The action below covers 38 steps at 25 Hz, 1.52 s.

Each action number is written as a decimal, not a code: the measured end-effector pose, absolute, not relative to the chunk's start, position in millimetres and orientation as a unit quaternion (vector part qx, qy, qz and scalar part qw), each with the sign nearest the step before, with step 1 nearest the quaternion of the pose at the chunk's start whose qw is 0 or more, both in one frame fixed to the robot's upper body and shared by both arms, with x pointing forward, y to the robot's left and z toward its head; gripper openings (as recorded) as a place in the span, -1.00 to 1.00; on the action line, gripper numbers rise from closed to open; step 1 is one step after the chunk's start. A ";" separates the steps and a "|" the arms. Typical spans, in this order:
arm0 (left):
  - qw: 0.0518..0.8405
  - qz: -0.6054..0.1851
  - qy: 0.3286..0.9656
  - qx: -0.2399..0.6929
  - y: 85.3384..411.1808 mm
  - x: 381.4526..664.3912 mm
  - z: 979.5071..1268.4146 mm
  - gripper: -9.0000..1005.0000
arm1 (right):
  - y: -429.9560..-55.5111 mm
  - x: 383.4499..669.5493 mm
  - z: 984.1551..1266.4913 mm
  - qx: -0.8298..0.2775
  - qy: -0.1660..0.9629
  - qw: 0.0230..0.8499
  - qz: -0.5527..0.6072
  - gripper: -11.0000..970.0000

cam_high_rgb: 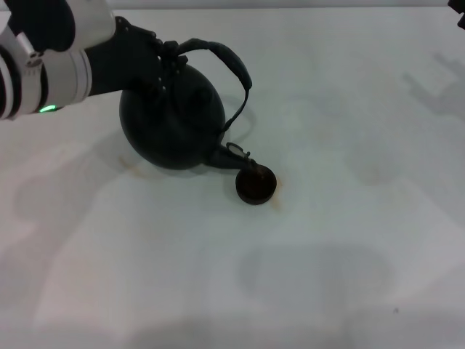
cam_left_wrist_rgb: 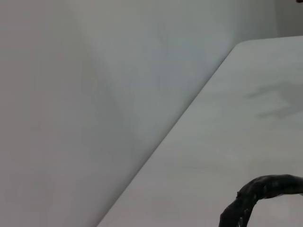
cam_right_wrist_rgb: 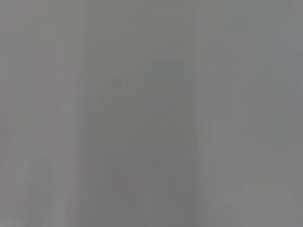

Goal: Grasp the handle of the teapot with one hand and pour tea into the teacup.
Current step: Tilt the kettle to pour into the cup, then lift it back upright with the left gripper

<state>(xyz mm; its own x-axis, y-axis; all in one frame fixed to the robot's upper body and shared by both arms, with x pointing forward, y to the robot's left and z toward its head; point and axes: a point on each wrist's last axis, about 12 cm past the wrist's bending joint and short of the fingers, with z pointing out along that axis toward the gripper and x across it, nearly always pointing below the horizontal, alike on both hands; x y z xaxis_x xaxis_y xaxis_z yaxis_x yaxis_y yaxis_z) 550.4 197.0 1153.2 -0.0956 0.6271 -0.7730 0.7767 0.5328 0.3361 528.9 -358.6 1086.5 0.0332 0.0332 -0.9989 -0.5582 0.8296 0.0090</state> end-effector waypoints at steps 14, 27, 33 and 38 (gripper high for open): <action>0.463 -0.075 0.748 0.469 198.2 543.9 1150.9 -0.68 | -360.8 531.6 1087.7 -0.198 0.664 0.690 0.208 0.74; 0.451 -0.064 0.753 0.474 198.2 544.5 1152.1 -0.68 | -360.9 532.1 1087.0 -0.197 0.666 0.689 0.206 0.74; 0.446 -0.060 0.753 0.480 198.0 544.5 1152.0 -0.68 | -358.6 531.5 1085.6 -0.197 0.667 0.688 0.208 0.74; 0.446 -0.056 0.751 0.483 197.9 544.9 1153.2 -0.68 | -358.2 530.3 1084.4 -0.195 0.668 0.688 0.208 0.74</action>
<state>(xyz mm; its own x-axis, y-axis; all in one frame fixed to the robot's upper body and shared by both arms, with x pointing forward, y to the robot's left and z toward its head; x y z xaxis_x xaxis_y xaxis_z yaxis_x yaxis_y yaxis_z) 544.9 197.9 1153.2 -0.1353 0.6750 -0.7253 0.7757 0.5276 0.3463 530.3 -358.2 1084.4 0.0218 0.0258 -0.9994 -0.5474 0.8368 0.0096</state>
